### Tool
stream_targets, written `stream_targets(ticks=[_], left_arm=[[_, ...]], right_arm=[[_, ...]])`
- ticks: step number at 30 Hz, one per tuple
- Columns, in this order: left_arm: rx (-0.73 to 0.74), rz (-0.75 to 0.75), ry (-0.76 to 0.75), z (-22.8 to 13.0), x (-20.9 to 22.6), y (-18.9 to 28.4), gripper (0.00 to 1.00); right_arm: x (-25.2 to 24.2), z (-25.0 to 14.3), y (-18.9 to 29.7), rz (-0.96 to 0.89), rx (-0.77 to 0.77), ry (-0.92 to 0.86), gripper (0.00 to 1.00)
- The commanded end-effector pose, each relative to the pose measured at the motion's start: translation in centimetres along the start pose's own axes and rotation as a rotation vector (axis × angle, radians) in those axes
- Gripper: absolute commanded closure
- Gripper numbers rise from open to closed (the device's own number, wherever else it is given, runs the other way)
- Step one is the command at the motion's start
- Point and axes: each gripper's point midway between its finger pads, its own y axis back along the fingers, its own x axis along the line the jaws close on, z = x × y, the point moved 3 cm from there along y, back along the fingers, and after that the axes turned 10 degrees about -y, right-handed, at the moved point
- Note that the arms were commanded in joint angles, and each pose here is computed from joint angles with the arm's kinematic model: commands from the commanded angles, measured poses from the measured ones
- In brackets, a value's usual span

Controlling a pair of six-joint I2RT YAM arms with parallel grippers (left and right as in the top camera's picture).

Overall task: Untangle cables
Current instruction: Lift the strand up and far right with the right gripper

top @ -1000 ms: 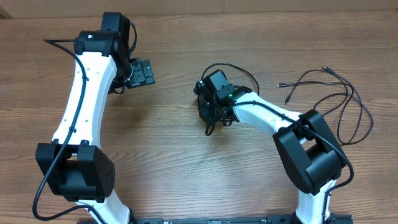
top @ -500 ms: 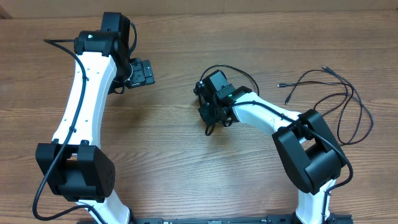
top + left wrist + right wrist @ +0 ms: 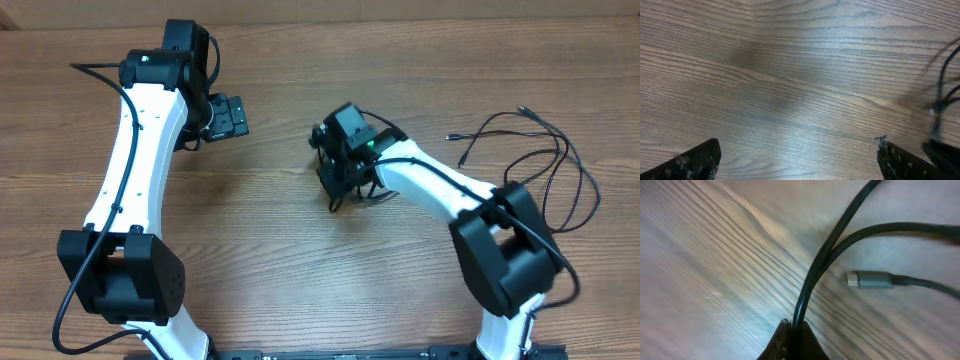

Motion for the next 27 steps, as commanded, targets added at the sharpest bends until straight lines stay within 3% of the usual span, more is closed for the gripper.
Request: stream_targets(ticks=[1, 10, 16, 21, 27], left_arm=[[0.014, -0.004, 0.01, -0.1, -0.4, -0.5, 0.0], [0.014, -0.004, 0.01, -0.1, -0.4, -0.5, 0.0], [0.014, -0.004, 0.01, -0.1, -0.4, -0.5, 0.0], [0.014, -0.004, 0.01, -0.1, -0.4, -0.5, 0.0], [0.014, -0.004, 0.01, -0.1, -0.4, -0.5, 0.0]], right_arm=[[2.7, 5.2, 8.5, 0.056, -0.218, 0.04, 0.96], [0.4, 8.0, 22.0, 0.022, -0.429, -0.055, 0.96], [-5.6, 7.2, 29.0, -0.061, -0.547, -0.22, 0.96], [-12.6, 4.5, 30.9, -0.159, -0.526, -0.424, 0.96], [-16.2, 1.4, 30.6, -0.206, -0.429, -0.561, 0.96]])
